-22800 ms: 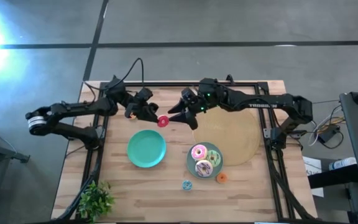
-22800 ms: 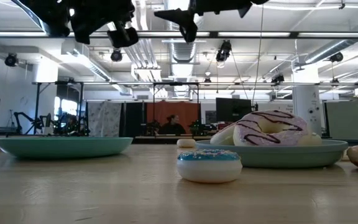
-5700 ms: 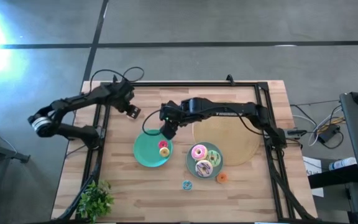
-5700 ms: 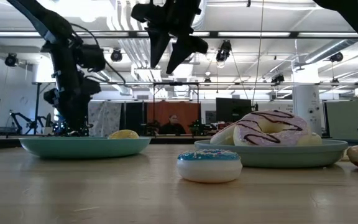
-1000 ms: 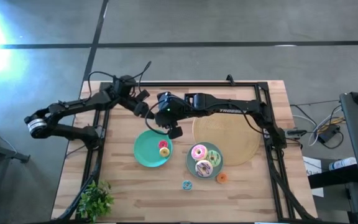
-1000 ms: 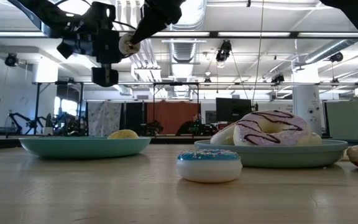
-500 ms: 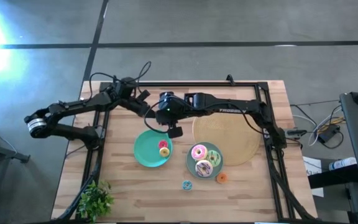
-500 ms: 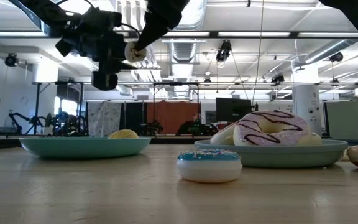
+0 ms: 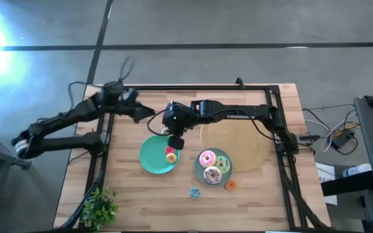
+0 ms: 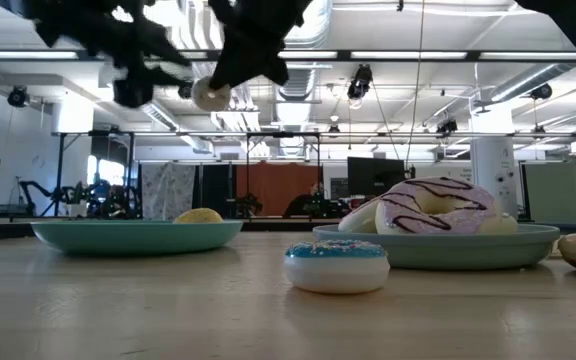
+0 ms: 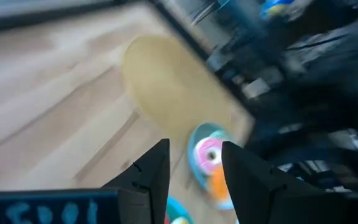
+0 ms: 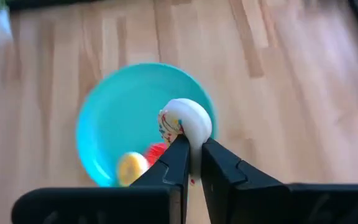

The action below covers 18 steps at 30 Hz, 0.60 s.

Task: Pick & Place donuts
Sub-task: Put the small white donut on the green plate

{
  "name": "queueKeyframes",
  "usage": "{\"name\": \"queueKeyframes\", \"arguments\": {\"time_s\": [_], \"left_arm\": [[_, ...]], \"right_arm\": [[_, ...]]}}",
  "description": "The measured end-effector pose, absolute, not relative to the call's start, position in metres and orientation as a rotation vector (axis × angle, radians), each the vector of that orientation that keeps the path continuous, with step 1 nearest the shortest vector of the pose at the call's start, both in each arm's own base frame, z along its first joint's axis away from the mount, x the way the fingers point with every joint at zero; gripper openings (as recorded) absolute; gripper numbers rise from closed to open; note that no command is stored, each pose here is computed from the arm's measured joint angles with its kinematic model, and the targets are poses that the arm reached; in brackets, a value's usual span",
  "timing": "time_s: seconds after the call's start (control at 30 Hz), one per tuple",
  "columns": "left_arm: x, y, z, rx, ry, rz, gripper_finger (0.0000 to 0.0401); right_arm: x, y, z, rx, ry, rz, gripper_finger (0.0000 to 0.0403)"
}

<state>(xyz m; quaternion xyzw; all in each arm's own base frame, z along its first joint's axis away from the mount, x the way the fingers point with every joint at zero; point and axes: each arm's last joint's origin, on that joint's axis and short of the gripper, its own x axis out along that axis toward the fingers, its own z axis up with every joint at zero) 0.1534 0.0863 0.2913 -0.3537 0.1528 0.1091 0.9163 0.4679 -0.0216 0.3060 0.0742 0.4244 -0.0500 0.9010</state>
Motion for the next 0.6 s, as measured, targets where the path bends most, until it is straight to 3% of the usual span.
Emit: {"name": "queueKeyframes", "arguments": {"time_s": [0.27, 0.6], "left_arm": [[0.111, 0.052, 0.323, -0.646, 0.100, 0.139, 0.0119], [0.083, 0.033, 0.336, -0.633, -0.007, 0.045, 0.0120]], "right_arm": [[0.479, -0.020, 0.262, 0.618, 0.795, -0.191, 0.0023], [0.487, -0.017, 0.221, 0.951, 0.688, -0.287, 0.0023]]}}
